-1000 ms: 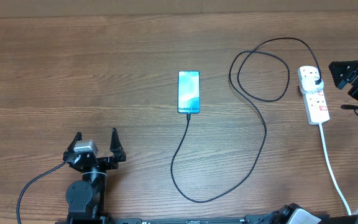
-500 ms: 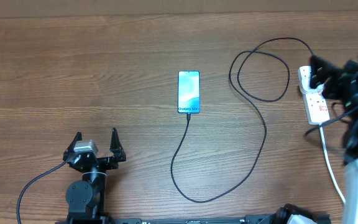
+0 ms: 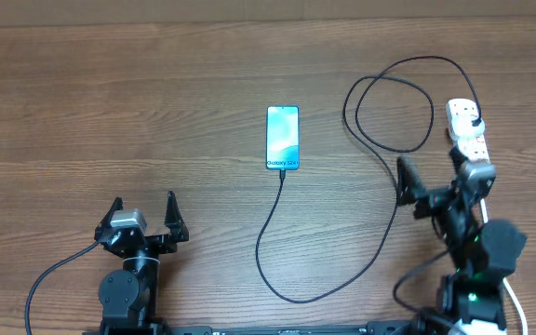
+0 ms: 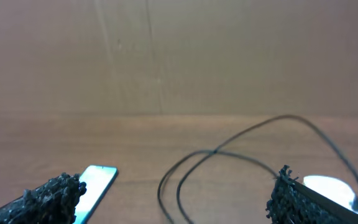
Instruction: Plug charger to phone and switch on socket
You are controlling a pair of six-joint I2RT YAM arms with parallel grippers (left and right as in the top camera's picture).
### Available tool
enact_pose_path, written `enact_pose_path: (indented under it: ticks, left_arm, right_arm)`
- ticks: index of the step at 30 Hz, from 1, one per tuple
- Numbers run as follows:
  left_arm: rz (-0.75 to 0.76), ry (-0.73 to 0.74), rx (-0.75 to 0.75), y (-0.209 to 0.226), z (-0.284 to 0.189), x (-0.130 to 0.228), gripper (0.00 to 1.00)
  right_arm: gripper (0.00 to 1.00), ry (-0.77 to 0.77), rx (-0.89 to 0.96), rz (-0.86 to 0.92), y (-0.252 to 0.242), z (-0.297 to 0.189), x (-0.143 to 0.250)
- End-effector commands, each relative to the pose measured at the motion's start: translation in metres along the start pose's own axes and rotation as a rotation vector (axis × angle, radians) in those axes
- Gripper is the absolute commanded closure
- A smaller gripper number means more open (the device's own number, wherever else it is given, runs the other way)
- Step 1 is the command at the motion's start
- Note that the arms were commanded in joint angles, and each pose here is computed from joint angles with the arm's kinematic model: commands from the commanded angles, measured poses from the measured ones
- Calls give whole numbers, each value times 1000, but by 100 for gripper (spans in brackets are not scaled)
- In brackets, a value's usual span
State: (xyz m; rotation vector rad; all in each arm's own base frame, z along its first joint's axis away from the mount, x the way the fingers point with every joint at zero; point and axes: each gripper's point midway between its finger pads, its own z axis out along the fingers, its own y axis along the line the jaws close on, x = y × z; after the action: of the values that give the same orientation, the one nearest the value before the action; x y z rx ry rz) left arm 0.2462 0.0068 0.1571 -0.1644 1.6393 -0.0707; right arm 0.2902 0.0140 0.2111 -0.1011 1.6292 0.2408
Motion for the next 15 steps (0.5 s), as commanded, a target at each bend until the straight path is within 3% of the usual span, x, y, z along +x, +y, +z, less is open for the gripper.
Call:
enact_pose_path:
  ticks: [1,15]
  left_arm:
    - [21,-6,2,0,0,0,0]
    - [21,-7,2,0,0,-1,0]
  right_arm:
    - [0,-31,-3,-10,6,-12,12]
    - [0,-79,156,-18,-8,-42,34]
